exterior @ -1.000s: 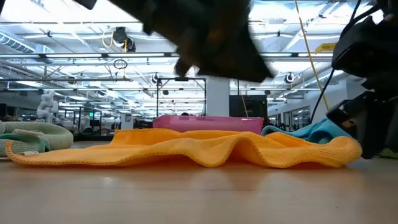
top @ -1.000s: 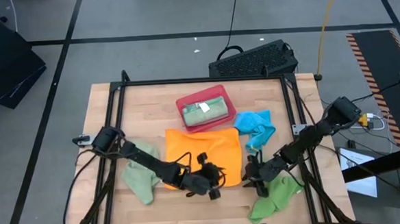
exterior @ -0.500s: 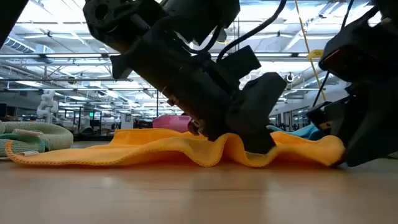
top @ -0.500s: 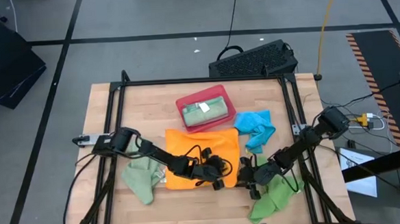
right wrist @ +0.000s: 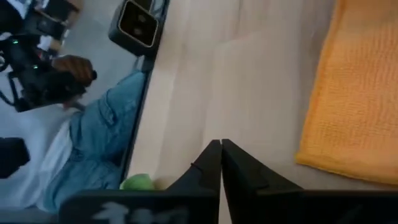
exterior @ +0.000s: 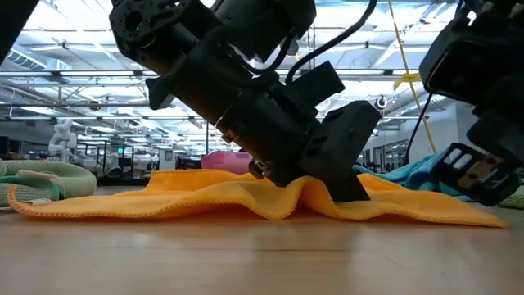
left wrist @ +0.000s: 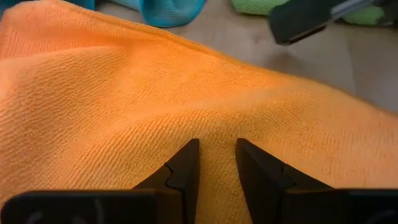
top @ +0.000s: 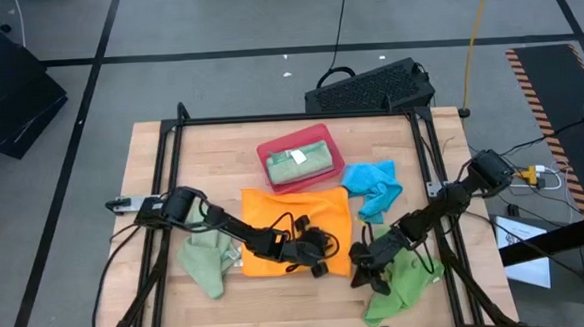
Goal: Fold microfiber towels
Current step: Fold the yellow microfiber cloth
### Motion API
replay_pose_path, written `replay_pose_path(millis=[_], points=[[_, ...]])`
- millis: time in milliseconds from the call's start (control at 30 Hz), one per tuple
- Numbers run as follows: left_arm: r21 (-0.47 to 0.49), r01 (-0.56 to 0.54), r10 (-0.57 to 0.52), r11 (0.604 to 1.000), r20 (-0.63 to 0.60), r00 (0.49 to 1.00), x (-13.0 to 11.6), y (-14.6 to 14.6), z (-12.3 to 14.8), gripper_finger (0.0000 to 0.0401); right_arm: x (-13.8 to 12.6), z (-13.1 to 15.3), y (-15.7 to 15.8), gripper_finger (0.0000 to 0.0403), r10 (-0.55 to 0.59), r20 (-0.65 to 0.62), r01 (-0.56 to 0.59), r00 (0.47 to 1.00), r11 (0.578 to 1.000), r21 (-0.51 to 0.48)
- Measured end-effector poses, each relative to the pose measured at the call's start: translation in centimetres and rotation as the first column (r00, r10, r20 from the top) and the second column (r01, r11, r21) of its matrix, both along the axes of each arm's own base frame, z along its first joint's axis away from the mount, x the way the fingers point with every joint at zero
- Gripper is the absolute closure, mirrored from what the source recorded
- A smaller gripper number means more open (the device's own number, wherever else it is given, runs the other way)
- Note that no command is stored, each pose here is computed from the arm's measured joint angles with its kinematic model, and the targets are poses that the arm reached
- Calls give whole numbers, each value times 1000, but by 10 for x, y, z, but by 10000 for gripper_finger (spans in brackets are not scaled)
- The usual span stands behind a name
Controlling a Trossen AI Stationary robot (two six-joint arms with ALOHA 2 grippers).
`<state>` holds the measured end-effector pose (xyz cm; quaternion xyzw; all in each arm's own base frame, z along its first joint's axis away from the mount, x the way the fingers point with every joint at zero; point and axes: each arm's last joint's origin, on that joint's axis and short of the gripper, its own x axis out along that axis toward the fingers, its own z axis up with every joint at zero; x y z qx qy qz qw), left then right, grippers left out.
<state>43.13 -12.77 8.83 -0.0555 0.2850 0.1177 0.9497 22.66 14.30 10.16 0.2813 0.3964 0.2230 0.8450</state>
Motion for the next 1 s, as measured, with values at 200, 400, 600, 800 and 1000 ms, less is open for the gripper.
replay_pose_path(millis=[200, 400, 600, 800, 1000], points=[[23, 38, -39, 999, 19, 999, -1, -8, 2, 293, -1, 0, -2, 399, 6, -4, -6, 1000, 1000, -25], [55, 106, -110, 993, 82, 991, -6, -23, 32, 293, -2, 24, -4, 399, -75, 188, 103, 979, 985, -140], [133, 74, -82, 988, 54, 995, -24, -30, 78, 293, 0, 30, -19, 399, -148, 296, 252, 944, 902, -352], [206, -168, 197, 964, -130, 972, -55, -14, 84, 293, -3, 10, -34, 399, -167, 148, 218, 975, 847, -485], [131, -361, 383, 923, -394, 836, -84, -1, 62, 293, -10, 1, -39, 399, -177, 70, 184, 982, 789, -586]])
